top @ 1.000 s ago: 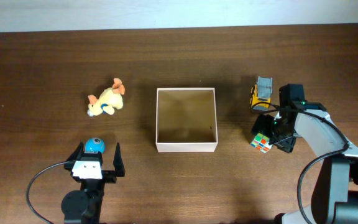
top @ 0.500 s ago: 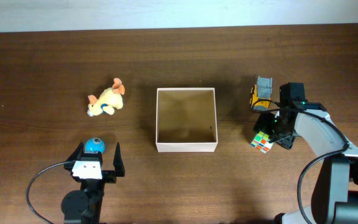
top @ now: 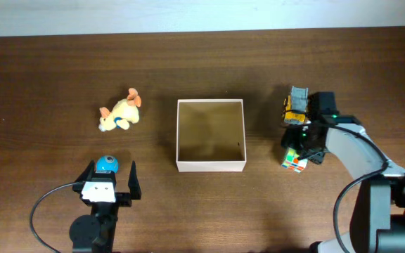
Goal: Pack container
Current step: 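Close the right gripper on the Rubik's cube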
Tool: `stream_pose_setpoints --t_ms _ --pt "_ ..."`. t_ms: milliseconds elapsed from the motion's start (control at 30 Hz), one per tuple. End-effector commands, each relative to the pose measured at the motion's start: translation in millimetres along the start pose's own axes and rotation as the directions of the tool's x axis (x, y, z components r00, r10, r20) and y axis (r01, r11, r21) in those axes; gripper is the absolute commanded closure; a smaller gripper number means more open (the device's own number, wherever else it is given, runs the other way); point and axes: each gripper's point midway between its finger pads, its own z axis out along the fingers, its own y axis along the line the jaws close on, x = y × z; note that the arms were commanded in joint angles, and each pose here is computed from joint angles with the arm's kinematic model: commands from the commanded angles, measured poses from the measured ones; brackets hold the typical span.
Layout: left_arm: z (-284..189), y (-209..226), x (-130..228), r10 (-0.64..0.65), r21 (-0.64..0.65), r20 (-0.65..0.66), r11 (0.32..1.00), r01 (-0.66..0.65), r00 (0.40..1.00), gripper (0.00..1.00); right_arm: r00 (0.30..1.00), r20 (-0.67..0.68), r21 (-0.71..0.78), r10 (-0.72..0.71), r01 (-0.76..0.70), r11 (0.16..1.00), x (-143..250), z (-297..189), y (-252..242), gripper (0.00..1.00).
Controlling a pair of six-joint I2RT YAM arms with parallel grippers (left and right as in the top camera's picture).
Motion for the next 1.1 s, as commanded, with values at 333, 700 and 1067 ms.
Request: stream_pose_setpoints --t_ms 333,700,1067 --pt "0.1 0.5 0.8 0.015 -0.001 0.004 1.0 -0.015 1.0 0.01 1.0 -0.006 0.061 -0.023 0.023 0.998 10.1 2.3 7.7 0.26" --pt "0.1 0.5 0.8 0.015 -0.001 0.004 1.0 -0.015 1.0 0.01 0.977 -0.057 0.093 -0.207 0.212 0.973 19.2 2.3 -1.7 0.25" --pt "0.1 0.5 0.8 0.015 -0.001 0.004 1.0 -0.015 1.0 0.01 0.922 -0.073 0.003 -0.379 0.381 0.925 24.1 3.1 11.9 0.25"
